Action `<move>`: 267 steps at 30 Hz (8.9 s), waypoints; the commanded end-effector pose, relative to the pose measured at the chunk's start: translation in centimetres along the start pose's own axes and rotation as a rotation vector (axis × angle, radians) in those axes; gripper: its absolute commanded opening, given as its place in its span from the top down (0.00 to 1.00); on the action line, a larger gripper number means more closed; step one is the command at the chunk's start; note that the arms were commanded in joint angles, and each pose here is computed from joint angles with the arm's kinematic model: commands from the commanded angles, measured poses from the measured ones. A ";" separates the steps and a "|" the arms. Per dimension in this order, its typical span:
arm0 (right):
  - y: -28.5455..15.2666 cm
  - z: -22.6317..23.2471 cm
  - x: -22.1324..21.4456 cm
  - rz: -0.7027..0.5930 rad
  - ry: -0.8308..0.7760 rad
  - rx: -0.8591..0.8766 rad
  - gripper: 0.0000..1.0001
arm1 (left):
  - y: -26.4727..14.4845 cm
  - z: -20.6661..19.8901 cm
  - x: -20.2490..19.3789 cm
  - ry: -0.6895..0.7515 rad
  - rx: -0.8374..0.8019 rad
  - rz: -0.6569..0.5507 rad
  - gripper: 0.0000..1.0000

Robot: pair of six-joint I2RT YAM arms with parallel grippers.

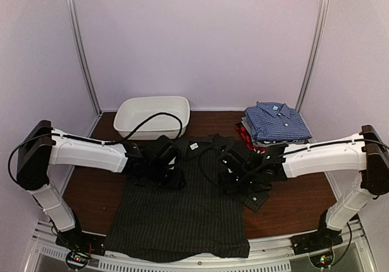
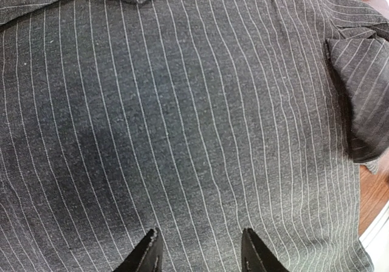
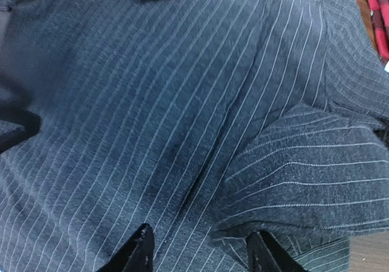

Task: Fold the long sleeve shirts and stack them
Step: Adjust the sleeve at the center of the board, then pick up the sleeve from the center of the board, then pass from the right arm to the left, then move the flattened shirt to the center of the board.

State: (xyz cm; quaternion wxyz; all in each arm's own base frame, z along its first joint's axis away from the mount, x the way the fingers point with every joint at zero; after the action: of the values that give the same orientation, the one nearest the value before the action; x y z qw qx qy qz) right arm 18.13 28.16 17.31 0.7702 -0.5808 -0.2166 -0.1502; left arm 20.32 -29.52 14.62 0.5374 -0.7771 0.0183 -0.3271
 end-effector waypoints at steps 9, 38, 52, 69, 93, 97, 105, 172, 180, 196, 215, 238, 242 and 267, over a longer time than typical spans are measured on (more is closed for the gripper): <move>-4.3 -7.5 -1.0 -0.162 0.280 0.005 0.30 | -1.1 0.1 0.9 -0.008 -0.014 -0.072 0.55; 2.3 -14.4 -5.4 -0.047 0.445 -0.086 0.50 | -1.9 -0.6 1.8 0.000 -0.058 -0.102 0.55; -2.8 -11.5 -2.7 -0.075 0.443 0.159 1.00 | -3.0 -0.7 1.9 -0.004 -0.079 -0.123 0.55; -10.3 -4.9 2.0 -0.137 0.567 0.775 1.00 | -5.3 -1.7 2.3 -0.009 -0.240 -0.179 0.55; -5.0 -2.0 -5.4 0.065 0.073 0.144 0.52 | -5.6 -1.0 1.5 -0.019 -0.178 -0.163 0.54; -3.4 0.4 -6.5 0.092 0.002 0.093 0.48 | -5.7 -0.9 1.5 -0.021 -0.170 -0.165 0.54; -0.9 2.3 -7.2 0.080 -0.013 0.031 0.35 | -5.8 -0.7 1.2 -0.025 -0.161 -0.162 0.54; -5.9 5.8 6.9 -0.150 0.407 0.932 1.00 | -10.9 -2.9 2.5 0.228 -0.353 -0.456 0.31; -4.7 6.9 6.8 -0.099 0.384 0.905 1.00 | -10.2 -4.4 3.2 0.289 -0.329 -0.436 0.28; -5.6 6.1 7.0 -0.159 0.348 0.814 0.68 | -10.5 -2.1 3.7 0.112 -0.020 -0.413 1.00; -6.0 -4.9 7.5 -0.343 0.431 0.421 0.41 | -16.2 3.4 2.0 -0.169 0.139 -0.414 1.00; 8.2 -9.6 8.5 -0.139 0.467 0.250 0.49 | -10.8 -3.4 -6.1 0.183 -0.617 -0.017 1.00; 9.6 -9.4 8.4 -0.113 0.473 0.265 0.50 | -9.7 -5.3 -6.7 0.245 -0.627 0.045 1.00; 12.2 -10.3 11.7 -0.118 0.436 0.165 0.98 | -13.7 -7.5 -3.2 0.277 -0.778 -0.171 1.00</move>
State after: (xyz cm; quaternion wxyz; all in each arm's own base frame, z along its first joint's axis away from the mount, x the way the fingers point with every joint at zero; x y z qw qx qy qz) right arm 34.50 21.64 9.97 0.8384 -0.4513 -0.0776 -0.2956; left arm 8.93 -27.65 24.08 0.2025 -0.8684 0.1711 -0.4191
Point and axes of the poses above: each gripper's point midway between its finger pads, its own y axis out along the fingers, its own z axis along the line the jaws close on, x = y × z, the point moved 10 cm from there along -y, back along the fingers, and after that the axes turned 15 degrees about y, right-handed, at the moved point
